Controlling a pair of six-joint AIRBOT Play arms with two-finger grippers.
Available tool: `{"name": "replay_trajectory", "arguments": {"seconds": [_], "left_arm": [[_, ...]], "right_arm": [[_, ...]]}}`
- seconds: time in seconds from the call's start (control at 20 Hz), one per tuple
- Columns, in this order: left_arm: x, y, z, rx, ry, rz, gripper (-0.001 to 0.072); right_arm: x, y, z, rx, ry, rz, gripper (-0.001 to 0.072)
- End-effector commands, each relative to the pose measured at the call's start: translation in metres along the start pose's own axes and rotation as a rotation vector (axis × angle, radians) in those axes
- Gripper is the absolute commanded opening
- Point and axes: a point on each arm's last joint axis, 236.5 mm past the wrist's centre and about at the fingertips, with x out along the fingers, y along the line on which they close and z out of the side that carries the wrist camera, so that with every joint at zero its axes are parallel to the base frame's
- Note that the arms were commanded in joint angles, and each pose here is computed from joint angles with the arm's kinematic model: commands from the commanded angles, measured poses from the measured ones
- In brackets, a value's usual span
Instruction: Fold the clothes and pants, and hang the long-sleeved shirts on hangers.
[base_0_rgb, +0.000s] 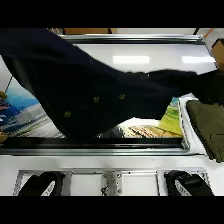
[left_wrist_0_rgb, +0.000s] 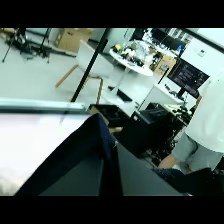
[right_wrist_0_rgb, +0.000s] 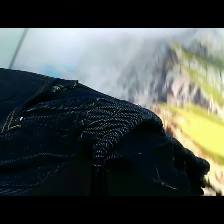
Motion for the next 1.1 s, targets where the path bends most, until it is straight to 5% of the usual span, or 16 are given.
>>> {"name": "replay_trajectory", "arguments": {"seconds": [0.0,0.25,0.45,0.75,1.05], "left_arm": [[0.04,0.07,-0.052,-0.115,0.162,0.141,0.0013],[0.128,0.248,-0.167,-0.362,0.45,0.422,0.0014],[0.181,0.312,-0.236,-0.418,0.68,0.464,0.0013],[0.198,0.322,-0.238,-0.404,0.742,0.456,0.0013],[0.122,0.289,-0.291,-0.304,0.823,0.531,0.0014]], "right_arm": [[0.025,-0.018,-0.048,0.147,0.234,-0.039,0.002],[0.132,-0.101,-0.082,0.189,0.498,-0.179,0.0021],[0.215,-0.177,-0.076,0.223,0.533,-0.303,0.002],[0.228,-0.223,-0.049,0.266,0.457,-0.363,0.002],[0.186,-0.237,-0.092,0.084,0.547,-0.515,0.0021]]}}
